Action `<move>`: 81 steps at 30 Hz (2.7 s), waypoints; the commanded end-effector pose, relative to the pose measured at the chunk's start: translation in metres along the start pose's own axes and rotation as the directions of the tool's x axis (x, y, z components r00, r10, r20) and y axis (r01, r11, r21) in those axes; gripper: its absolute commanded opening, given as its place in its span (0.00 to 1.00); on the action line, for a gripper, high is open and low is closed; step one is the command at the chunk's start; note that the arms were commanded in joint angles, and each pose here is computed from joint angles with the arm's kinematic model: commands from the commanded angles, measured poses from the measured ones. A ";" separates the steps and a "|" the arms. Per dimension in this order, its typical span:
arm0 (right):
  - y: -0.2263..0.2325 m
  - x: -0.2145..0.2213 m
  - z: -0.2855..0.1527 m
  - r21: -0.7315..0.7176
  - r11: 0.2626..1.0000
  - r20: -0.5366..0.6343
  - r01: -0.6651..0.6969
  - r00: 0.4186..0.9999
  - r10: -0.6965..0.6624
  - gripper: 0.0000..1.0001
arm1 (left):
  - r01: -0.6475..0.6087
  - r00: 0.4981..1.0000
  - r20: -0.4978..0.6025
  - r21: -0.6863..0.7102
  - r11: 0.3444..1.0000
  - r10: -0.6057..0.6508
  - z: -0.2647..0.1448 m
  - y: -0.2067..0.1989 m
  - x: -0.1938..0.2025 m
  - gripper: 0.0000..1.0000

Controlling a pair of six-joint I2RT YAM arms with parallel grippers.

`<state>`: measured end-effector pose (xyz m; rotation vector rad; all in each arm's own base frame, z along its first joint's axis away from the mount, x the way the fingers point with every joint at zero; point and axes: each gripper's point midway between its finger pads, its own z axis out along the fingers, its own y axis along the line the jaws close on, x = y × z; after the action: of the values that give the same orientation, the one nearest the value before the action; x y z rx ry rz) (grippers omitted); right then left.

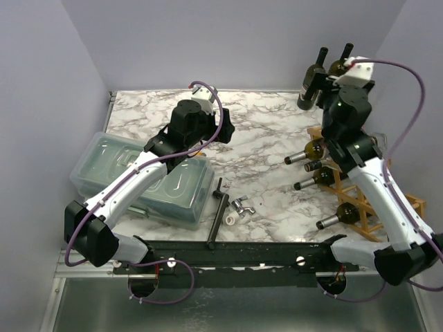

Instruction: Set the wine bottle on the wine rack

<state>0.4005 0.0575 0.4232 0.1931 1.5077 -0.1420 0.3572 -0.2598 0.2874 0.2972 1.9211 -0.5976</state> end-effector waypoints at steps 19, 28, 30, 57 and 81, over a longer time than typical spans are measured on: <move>-0.099 0.100 -0.045 0.641 0.761 -0.234 -0.099 0.919 0.316 0.88 | -0.012 1.000 0.004 0.028 1.000 0.012 0.002 -0.009 -0.005 0.92; -0.121 0.123 -0.035 0.737 0.674 -0.316 -0.053 0.855 0.412 0.87 | -0.007 1.000 0.012 0.031 0.999 0.007 0.000 -0.010 -0.008 0.92; -0.120 0.127 -0.032 0.747 0.663 -0.315 -0.047 0.853 0.416 0.86 | -0.005 1.000 0.011 0.033 0.999 0.005 0.000 -0.011 -0.008 0.92; -0.110 0.180 -0.013 0.813 0.581 -0.303 -0.039 0.824 0.479 0.56 | 0.002 1.000 -0.001 0.040 0.999 -0.002 0.003 -0.012 -0.004 0.92; -0.110 0.177 0.006 0.846 0.510 -0.150 -0.158 0.846 0.511 0.19 | 0.005 1.000 0.001 0.048 0.999 -0.005 0.002 -0.014 -0.006 0.92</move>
<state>0.3734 -0.0443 0.2391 1.3155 1.7770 -0.5355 0.3555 -0.2661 0.2825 0.3164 1.9345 -0.6162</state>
